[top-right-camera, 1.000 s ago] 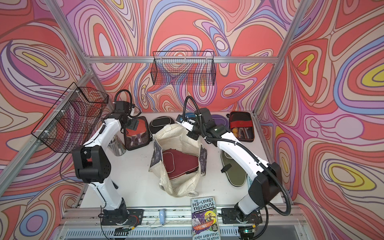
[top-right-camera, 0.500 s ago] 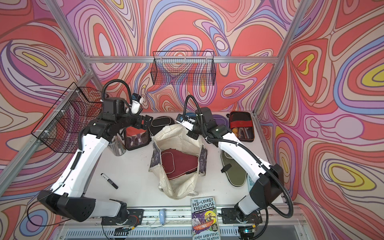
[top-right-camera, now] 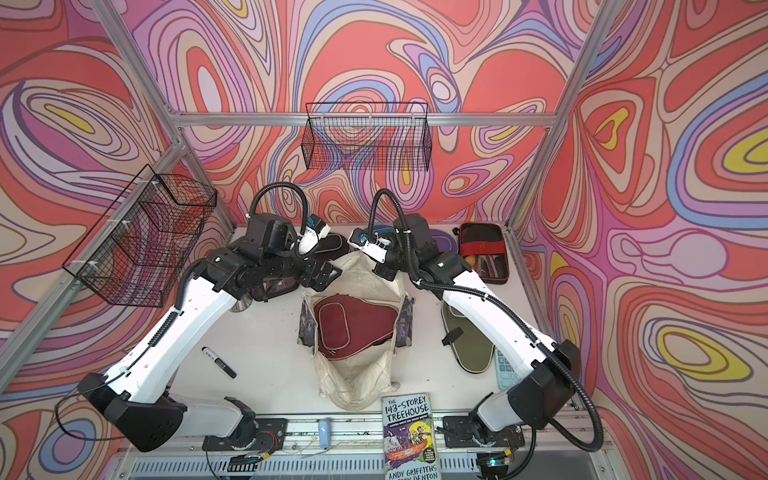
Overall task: Remove the ping pong set from the canvas bag
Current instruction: Adjust the canvas bag at the center of the board.
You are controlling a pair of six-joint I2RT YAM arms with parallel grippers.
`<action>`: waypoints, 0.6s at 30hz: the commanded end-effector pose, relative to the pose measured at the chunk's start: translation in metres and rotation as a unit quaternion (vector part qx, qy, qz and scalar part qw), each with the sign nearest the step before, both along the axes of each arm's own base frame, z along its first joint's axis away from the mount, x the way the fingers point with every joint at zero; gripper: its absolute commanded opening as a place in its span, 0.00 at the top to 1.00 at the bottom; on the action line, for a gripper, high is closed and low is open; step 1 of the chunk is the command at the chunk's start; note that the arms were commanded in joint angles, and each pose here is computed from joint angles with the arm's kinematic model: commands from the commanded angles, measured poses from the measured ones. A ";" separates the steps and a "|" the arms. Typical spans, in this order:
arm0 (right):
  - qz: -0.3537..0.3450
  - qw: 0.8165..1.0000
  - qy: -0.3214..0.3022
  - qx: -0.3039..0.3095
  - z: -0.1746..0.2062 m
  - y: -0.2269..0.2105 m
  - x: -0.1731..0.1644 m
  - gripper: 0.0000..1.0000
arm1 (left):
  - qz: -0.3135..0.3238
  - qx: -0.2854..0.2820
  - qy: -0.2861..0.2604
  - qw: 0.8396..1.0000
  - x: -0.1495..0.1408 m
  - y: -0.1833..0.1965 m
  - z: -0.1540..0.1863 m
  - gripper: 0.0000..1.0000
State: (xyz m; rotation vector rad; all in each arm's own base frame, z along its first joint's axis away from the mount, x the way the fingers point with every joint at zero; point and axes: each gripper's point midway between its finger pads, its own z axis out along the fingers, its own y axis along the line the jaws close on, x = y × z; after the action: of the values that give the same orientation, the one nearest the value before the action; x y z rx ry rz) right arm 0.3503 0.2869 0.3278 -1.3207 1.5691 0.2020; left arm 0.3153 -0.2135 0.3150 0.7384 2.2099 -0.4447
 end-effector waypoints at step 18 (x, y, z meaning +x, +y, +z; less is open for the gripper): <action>0.036 0.992 -0.093 0.076 0.083 -0.002 -0.026 1.00 | 0.005 0.016 0.047 0.999 -0.016 0.002 -0.029 0.67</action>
State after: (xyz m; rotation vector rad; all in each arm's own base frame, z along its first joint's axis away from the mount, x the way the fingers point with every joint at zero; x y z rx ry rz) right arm 0.3343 0.2883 0.3468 -1.3261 1.5092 0.2504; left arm 0.3035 -0.2199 0.2887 0.7526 2.2810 -0.4748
